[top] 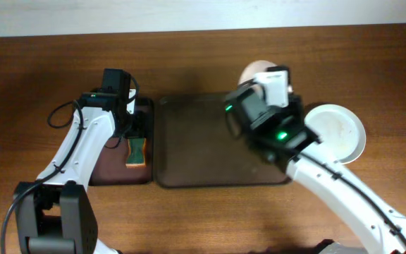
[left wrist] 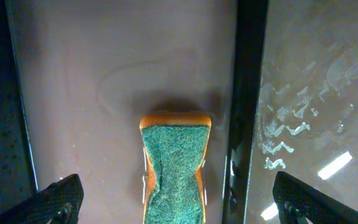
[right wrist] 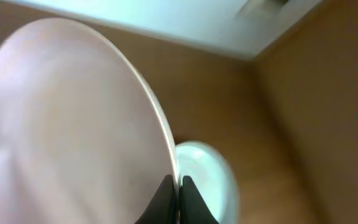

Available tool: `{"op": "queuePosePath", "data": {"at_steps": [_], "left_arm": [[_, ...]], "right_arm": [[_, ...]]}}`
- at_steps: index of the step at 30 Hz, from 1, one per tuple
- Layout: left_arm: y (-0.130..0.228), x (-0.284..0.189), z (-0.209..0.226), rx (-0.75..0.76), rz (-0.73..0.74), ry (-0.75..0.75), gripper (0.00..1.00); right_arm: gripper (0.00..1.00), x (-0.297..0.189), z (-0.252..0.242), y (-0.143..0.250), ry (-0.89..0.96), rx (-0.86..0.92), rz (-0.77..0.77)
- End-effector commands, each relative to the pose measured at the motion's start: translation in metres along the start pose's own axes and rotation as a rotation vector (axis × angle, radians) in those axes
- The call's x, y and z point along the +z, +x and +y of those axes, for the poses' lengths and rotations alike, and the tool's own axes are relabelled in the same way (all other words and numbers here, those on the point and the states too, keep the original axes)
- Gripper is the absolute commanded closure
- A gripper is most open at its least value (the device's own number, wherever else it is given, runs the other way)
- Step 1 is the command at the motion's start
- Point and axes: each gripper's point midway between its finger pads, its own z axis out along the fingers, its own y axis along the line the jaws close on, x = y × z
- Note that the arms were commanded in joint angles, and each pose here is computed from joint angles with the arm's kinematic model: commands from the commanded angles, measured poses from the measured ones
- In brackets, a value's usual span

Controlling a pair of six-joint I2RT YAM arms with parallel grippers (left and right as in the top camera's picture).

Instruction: Clean dirty plates on tray and stack at the side

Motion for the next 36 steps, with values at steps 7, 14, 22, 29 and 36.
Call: {"op": "queuePosePath", "data": {"at_steps": [7,14,22,29,36], "left_arm": [[-0.008,-0.011,0.001,-0.002,-0.036,-0.002,0.04],[-0.008,-0.011,0.001,-0.002,-0.037,-0.002,0.03],[-0.008,-0.012,0.001,-0.002,-0.039,-0.002,0.03],[-0.010,-0.036,0.013,-0.044,-0.085,0.020,0.00],[0.048,-0.041,0.016,-0.106,0.147,0.056,0.00]], "right_arm": [[0.96,0.100,-0.086,0.086,-0.238,0.551,0.543],[0.96,0.146,-0.158,0.174,-0.073,0.777,0.798],[0.37,0.152,-0.128,0.182,-0.299,0.838,0.881],[0.07,0.115,-0.052,0.142,-0.640,0.605,0.836],[0.01,0.031,-0.007,0.121,-0.595,0.228,0.763]]}}
